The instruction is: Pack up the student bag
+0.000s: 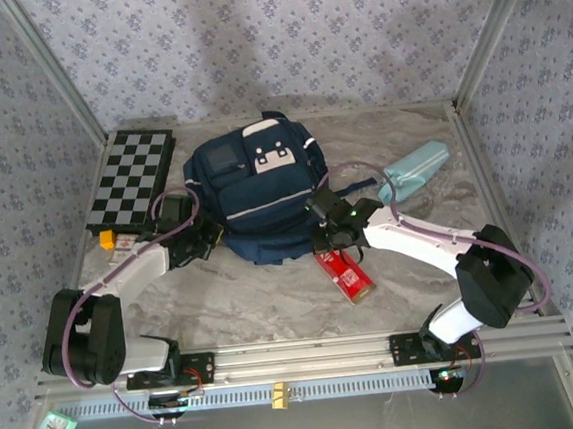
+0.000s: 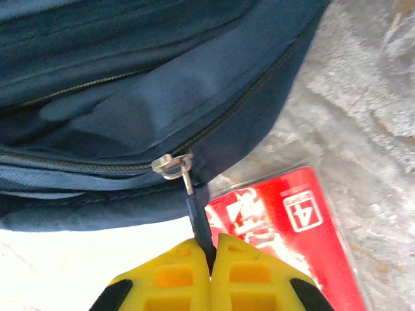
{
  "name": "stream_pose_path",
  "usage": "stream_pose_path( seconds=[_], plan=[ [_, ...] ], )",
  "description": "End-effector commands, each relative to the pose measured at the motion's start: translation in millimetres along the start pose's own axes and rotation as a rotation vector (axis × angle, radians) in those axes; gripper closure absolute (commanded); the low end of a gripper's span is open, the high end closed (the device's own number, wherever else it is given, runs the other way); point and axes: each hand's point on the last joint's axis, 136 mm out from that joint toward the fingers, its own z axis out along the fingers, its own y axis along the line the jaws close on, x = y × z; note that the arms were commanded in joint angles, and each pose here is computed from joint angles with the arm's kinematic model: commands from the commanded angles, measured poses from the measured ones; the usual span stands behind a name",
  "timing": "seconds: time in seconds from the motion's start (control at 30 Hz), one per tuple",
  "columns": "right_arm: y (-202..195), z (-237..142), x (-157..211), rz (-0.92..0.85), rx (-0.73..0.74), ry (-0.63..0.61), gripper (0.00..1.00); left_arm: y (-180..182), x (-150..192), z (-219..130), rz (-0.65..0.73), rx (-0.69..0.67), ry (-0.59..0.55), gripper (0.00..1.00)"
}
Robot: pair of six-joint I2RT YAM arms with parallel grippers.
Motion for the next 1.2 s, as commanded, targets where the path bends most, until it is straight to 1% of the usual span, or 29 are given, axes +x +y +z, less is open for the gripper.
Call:
stream_pose_path(
  seconds=[0.0, 0.07, 0.17, 0.23, 0.27, 0.37, 0.4, 0.47, 0.53, 0.6, 0.7, 0.83, 0.93, 1.03, 1.17],
  plan=[
    [7, -6, 10, -0.112, -0.009, 0.022, 1.0, -25, -34, -9, 0.058, 0.02, -0.106, 1.0],
    [34, -8, 8, -0.172, -0.068, 0.0, 1.0, -37, -39, -6, 0.09, 0.045, -0.105, 1.0],
    [72, -4, 7, -0.209, -0.164, 0.002, 1.0, -56, -45, -2, 0.156, 0.078, -0.101, 1.0],
    [89, -1, 6, -0.214, -0.208, -0.002, 1.0, -70, -46, 1, 0.2, 0.105, -0.066, 0.96],
    [93, 2, 4, -0.208, -0.213, -0.002, 1.0, -76, -46, 1, 0.225, 0.116, -0.046, 0.93],
    [95, 9, 2, -0.194, -0.21, 0.002, 1.0, -79, -41, -4, 0.275, 0.107, -0.005, 0.74],
    [95, 10, 1, -0.192, -0.211, 0.0, 1.0, -76, -38, -7, 0.264, 0.096, 0.003, 0.68],
    [93, 12, 2, -0.189, -0.198, 0.003, 1.0, -66, -29, -9, 0.168, 0.091, 0.041, 0.65],
    [88, 14, 4, -0.187, -0.182, 0.007, 1.0, -66, -13, -10, 0.075, 0.132, 0.096, 0.61],
    [85, 15, 5, -0.183, -0.177, 0.009, 1.0, -60, 2, -14, 0.024, 0.116, 0.103, 0.58],
    [77, 17, 7, -0.171, -0.146, 0.008, 1.0, -56, 25, -22, -0.008, 0.092, 0.093, 0.53],
    [76, 17, 9, -0.163, -0.151, 0.002, 1.0, -51, 52, -25, -0.09, 0.094, 0.104, 0.43],
    [77, 18, 8, -0.165, -0.152, 0.003, 1.0, -51, 68, -26, -0.117, 0.095, 0.096, 0.37],
    [78, 20, 9, -0.163, -0.159, 0.002, 1.0, -52, 83, -22, -0.134, 0.077, 0.114, 0.34],
    [74, 24, 8, -0.15, -0.141, -0.001, 1.0, -51, 92, -15, -0.152, 0.033, 0.101, 0.32]
  ],
)
